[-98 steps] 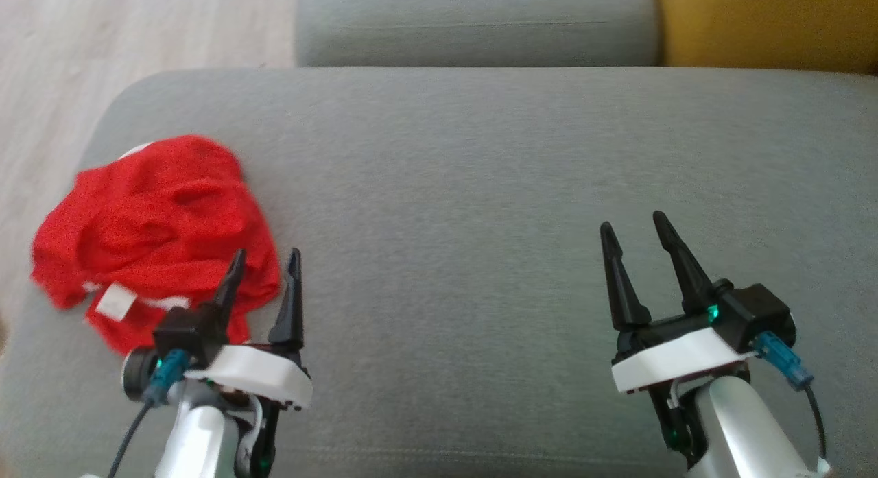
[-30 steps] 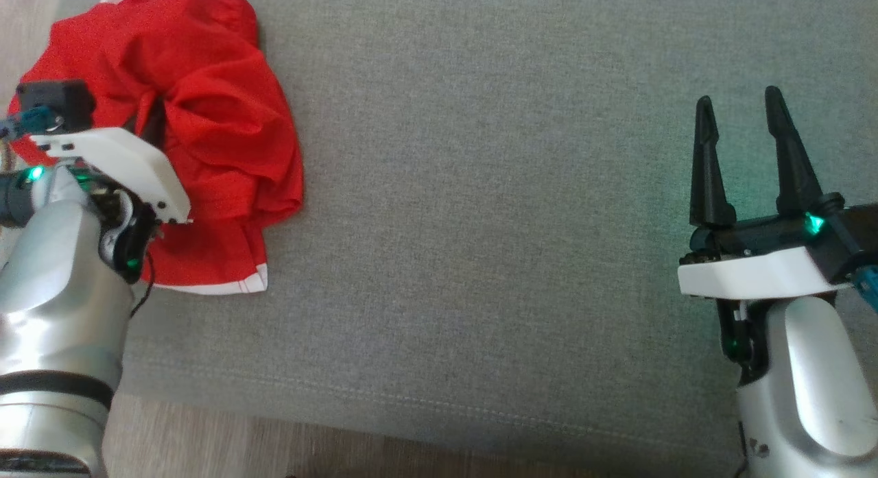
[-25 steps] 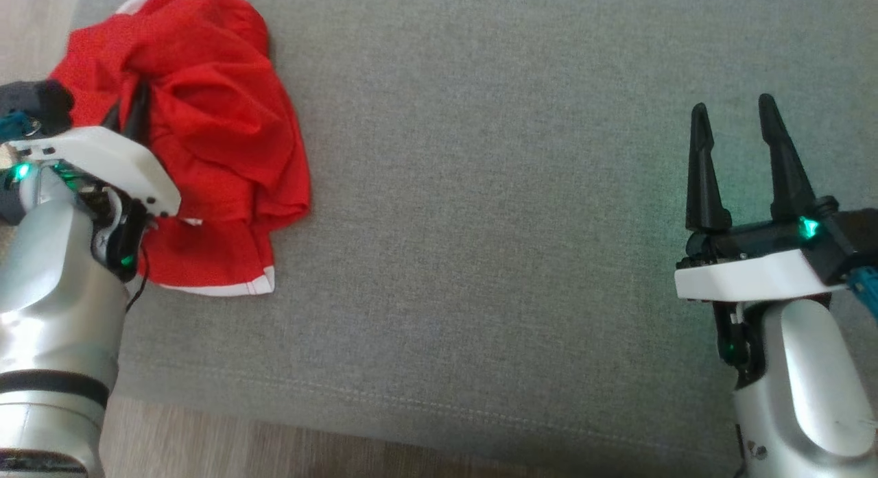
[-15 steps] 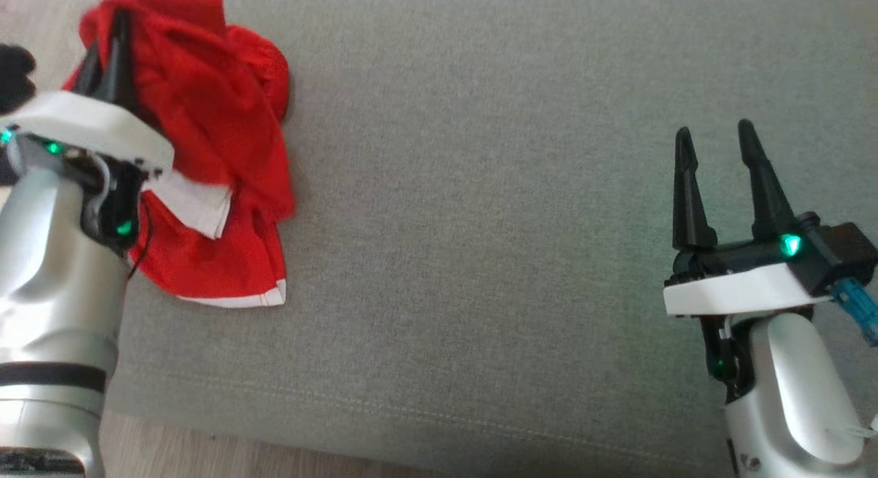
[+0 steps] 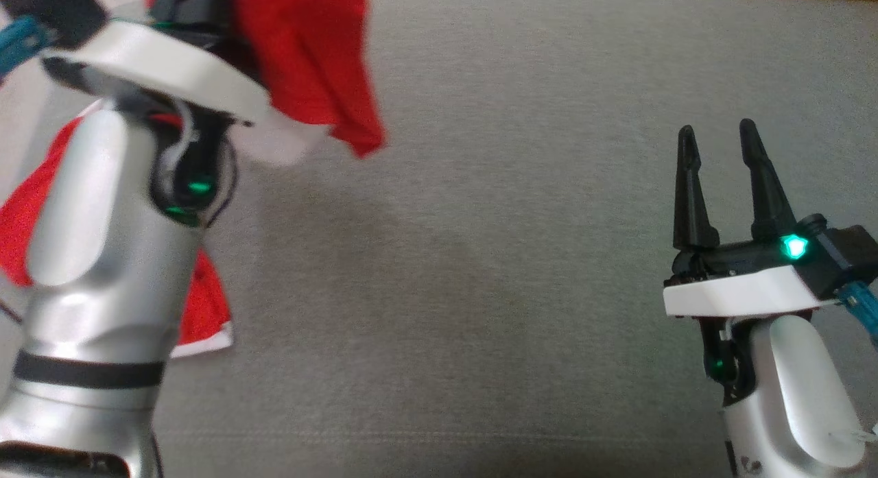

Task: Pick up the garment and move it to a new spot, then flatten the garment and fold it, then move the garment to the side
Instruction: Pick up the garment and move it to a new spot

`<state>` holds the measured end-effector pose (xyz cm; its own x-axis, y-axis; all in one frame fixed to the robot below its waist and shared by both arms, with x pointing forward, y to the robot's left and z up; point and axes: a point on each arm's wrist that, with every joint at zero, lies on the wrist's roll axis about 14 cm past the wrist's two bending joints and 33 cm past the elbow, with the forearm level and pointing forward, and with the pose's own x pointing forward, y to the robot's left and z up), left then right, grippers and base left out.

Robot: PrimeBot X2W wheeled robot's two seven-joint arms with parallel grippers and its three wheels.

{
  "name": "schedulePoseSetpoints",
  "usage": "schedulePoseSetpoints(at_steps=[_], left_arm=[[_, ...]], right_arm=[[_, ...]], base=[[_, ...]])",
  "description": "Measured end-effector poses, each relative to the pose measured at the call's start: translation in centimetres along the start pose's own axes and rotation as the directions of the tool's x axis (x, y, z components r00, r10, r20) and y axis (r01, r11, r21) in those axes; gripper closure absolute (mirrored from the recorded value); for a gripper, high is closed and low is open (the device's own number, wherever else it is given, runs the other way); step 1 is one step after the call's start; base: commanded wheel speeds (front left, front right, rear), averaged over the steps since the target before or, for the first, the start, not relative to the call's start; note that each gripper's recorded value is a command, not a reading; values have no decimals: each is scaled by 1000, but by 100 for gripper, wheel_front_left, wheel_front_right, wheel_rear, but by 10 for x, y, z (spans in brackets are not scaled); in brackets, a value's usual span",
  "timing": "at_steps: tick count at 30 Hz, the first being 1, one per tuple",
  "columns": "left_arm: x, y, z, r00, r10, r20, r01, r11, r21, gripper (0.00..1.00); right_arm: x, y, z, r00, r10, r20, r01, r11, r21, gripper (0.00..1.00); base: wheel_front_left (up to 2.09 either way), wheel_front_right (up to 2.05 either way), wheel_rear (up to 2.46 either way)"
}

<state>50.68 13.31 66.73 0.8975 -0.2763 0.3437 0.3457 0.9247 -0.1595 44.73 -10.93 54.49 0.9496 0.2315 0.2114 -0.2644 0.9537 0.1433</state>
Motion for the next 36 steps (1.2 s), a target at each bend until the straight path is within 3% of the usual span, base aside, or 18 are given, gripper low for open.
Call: schedulePoseSetpoints(at_steps=[9, 14, 16, 17, 18, 21, 23, 25, 28, 36], left_arm=[[31, -110, -70, 957, -240, -164, 241, 971, -15, 100], [30, -181, -126, 887, -388, -251, 389, 920, -49, 100], [27, -210, -141, 858, -447, -253, 432, 894, -114, 100], [24, -226, -148, 839, -482, -254, 459, 876, -148, 64], [19, -241, -153, 816, -522, -249, 492, 853, -174, 0], [6, -275, -162, 762, -607, -224, 555, 791, -257, 0], [3, -286, -158, 757, -627, -184, 559, 767, -315, 0], [5, -283, -156, 775, -608, -173, 540, 779, -317, 0], [13, -261, -156, 818, -547, -176, 491, 825, -280, 0], [9, -131, -149, 933, -267, -242, 247, 962, -113, 0]], right_arm=[[-26, -45, 28, 990, -129, 63, 131, 991, -19, 0], [-35, -65, 48, 977, -179, 114, 184, 982, -34, 0], [-40, -73, 55, 971, -201, 131, 208, 977, -42, 0], [-43, -78, 58, 967, -216, 137, 224, 973, -48, 0], [-46, -84, 61, 962, -232, 142, 242, 969, -53, 0], [-57, -99, 64, 949, -281, 144, 293, 954, -69, 0], [-61, -106, 64, 943, -302, 141, 315, 946, -77, 0], [-62, -109, 64, 940, -310, 143, 323, 943, -77, 0], [-55, -105, 58, 947, -294, 130, 305, 949, -75, 0], [-31, -65, 26, 983, -175, 57, 179, 981, -72, 0]], base=[[0, 0, 0], [0, 0, 0], [0, 0, 0], [0, 0, 0], [0, 0, 0], [0, 0, 0], [0, 0, 0], [0, 0, 0], [0, 0, 0], [0, 0, 0]])
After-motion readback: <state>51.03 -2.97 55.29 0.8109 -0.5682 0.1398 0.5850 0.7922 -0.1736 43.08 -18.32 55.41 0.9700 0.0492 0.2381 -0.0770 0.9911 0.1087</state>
